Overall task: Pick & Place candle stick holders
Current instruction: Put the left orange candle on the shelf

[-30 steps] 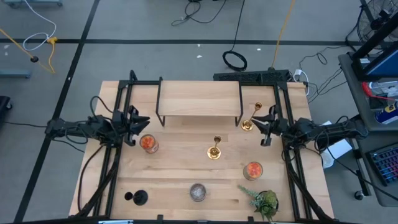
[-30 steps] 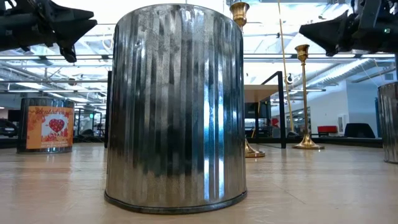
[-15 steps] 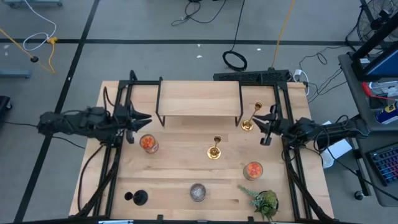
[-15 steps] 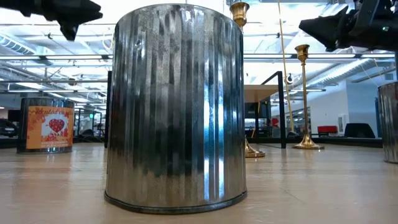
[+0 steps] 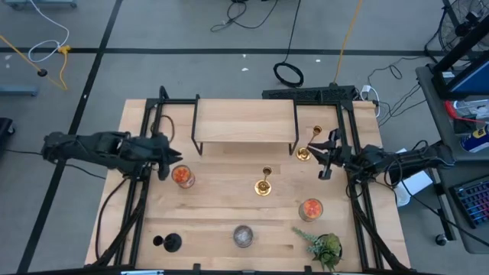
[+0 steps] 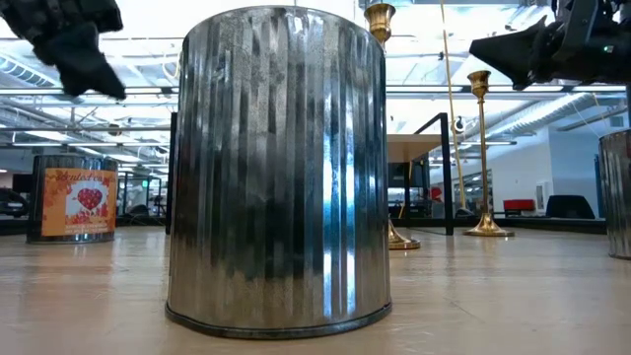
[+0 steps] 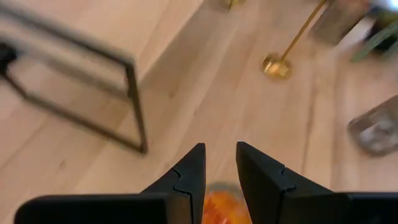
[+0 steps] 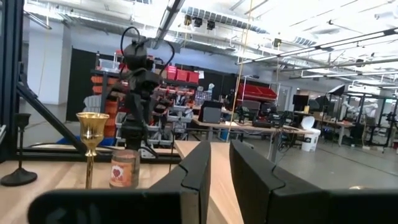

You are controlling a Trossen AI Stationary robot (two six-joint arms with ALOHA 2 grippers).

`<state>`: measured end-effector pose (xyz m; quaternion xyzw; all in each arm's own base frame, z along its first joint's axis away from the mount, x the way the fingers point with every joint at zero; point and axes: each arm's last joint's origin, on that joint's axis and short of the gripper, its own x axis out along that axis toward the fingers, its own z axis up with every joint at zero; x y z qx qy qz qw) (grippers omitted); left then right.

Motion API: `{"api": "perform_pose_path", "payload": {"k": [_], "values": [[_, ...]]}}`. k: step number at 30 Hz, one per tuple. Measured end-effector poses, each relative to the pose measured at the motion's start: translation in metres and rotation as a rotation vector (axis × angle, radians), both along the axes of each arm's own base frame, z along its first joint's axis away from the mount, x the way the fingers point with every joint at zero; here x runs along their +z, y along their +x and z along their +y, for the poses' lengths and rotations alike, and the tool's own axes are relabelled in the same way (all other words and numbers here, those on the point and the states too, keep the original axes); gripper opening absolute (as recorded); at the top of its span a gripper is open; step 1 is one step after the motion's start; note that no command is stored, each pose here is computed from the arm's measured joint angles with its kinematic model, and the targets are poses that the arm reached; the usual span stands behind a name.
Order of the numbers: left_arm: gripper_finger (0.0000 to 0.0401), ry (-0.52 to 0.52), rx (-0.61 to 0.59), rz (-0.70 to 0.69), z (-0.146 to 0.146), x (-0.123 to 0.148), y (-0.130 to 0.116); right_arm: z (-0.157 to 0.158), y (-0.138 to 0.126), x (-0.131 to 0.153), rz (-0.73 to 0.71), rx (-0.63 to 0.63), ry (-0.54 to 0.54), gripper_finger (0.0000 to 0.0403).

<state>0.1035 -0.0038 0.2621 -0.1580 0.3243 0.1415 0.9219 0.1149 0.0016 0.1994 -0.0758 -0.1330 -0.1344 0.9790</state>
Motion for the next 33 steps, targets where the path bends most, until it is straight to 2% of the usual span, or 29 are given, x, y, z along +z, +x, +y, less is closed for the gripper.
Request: {"api": "perform_pose_path", "payload": {"k": [3,8,14,23,33], "values": [[0.0093,-0.012,0.016,0.058,0.0,-0.005,0.004,0.0,0.001,0.0,0.005,0.0,-0.001,0.0055],[0.0093,-0.11,0.045,0.183,-0.003,-0.016,0.011,0.0,0.001,-0.001,0.009,0.001,-0.001,0.0055],[0.0093,-0.098,0.071,0.376,-0.004,-0.031,0.02,0.0,0.001,-0.003,0.029,0.003,-0.004,0.0055],[0.0093,-0.088,0.076,0.496,-0.006,-0.045,0.034,0.0,0.001,-0.003,0.031,0.003,-0.004,0.0055],[0.0093,-0.032,0.076,0.548,-0.005,-0.051,0.04,0.0,0.001,-0.003,0.031,0.003,-0.004,0.0055]]}}
